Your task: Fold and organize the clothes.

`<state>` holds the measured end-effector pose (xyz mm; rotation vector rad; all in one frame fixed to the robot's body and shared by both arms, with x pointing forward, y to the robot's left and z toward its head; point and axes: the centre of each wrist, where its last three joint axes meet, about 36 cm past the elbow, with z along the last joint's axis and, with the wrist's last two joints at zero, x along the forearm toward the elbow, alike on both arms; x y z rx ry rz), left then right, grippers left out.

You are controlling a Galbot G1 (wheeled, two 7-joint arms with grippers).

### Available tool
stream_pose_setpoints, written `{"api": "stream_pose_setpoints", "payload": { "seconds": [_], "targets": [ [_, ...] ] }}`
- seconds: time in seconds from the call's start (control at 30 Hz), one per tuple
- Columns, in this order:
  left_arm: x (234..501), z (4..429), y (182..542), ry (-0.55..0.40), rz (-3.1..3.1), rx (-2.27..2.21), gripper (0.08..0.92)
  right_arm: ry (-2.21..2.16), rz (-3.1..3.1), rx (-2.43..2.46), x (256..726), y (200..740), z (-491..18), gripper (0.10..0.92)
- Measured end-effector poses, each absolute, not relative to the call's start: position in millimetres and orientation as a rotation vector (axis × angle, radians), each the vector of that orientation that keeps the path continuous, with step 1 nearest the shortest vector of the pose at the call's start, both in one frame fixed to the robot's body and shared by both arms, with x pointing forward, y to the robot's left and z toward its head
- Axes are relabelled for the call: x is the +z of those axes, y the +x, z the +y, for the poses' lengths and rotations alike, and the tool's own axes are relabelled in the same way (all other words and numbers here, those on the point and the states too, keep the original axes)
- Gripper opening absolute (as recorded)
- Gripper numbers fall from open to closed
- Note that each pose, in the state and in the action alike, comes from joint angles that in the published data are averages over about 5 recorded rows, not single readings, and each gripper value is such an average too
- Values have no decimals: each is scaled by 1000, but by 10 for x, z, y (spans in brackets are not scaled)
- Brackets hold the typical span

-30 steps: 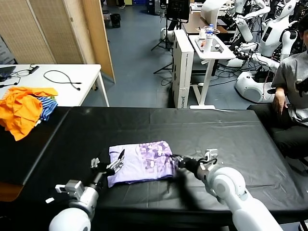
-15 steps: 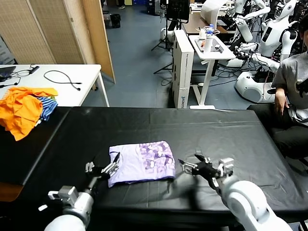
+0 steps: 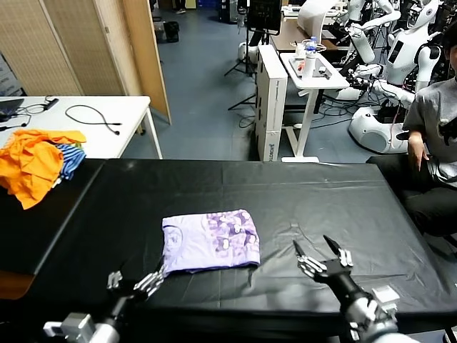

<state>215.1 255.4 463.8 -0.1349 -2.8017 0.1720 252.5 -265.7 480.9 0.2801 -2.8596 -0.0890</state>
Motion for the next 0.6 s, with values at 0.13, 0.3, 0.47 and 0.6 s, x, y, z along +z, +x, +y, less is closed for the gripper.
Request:
{"api": "stream_pose_setpoints", "payload": {
  "seconds": [0.13,0.3,0.47,0.6],
  "targets": [
    [4722,2578,1980,-121,-2781,143,907,216,-2888,-68,4780,2295,-2666,907],
    [4740,2597,1822,-83,-2755,132,907,165,-2886,-32,4752,2063,-2666,907],
    [4737,2597,1741,-62,-2716,136,907,124,-2852,-24,4769,1904,-2681,907],
    [4737,2596,1735,-60,-2704,140,907,102,-2818,-16,4795,1828,-2681,907]
  ]
}}
